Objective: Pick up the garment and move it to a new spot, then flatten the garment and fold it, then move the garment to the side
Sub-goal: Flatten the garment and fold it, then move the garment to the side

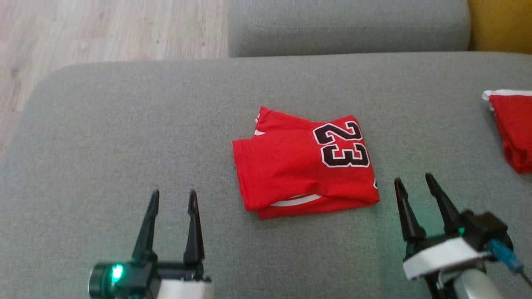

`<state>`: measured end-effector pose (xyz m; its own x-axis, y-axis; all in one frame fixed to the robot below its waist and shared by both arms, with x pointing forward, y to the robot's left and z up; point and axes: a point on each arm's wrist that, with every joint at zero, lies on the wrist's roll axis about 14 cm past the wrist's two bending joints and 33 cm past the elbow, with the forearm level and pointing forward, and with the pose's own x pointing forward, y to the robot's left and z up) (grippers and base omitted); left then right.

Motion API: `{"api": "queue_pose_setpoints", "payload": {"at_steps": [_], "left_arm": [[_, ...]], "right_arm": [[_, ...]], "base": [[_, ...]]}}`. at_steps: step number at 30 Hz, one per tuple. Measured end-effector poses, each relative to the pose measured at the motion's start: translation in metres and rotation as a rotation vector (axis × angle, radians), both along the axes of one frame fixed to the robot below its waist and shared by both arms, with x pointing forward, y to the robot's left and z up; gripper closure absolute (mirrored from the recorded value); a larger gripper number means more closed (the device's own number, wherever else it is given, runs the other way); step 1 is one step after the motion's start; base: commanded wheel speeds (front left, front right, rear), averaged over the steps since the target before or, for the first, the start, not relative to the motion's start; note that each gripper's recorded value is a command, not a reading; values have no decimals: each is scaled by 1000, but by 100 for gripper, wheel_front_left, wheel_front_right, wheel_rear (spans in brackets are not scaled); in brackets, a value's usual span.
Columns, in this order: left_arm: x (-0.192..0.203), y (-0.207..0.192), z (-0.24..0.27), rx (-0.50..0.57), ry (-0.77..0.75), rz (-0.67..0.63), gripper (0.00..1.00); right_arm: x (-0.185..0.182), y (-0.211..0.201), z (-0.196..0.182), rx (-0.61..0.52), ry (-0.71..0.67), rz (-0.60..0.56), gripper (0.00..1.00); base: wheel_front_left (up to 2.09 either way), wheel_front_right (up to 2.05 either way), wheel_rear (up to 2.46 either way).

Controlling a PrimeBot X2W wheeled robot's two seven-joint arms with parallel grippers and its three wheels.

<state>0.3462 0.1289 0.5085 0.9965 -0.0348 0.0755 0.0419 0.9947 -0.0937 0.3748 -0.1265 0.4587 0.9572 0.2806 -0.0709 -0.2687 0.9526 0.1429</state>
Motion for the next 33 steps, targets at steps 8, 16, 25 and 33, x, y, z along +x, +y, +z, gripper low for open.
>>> {"api": "queue_pose_setpoints", "payload": {"at_steps": [8,16,25,33], "left_arm": [[-30,6,-19,0,59,20,0],[-43,16,-21,-8,62,50,0],[-52,17,-25,-11,69,48,0],[-57,16,-28,-10,77,45,0]], "right_arm": [[-32,-4,-5,-31,8,-28,0],[-48,0,2,-41,-21,-30,0],[-69,-4,-2,-41,-11,-51,0],[-71,-6,-2,-42,-15,-61,0]], "base": [[0,0,0],[0,0,0],[0,0,0],[0,0,0]]}}
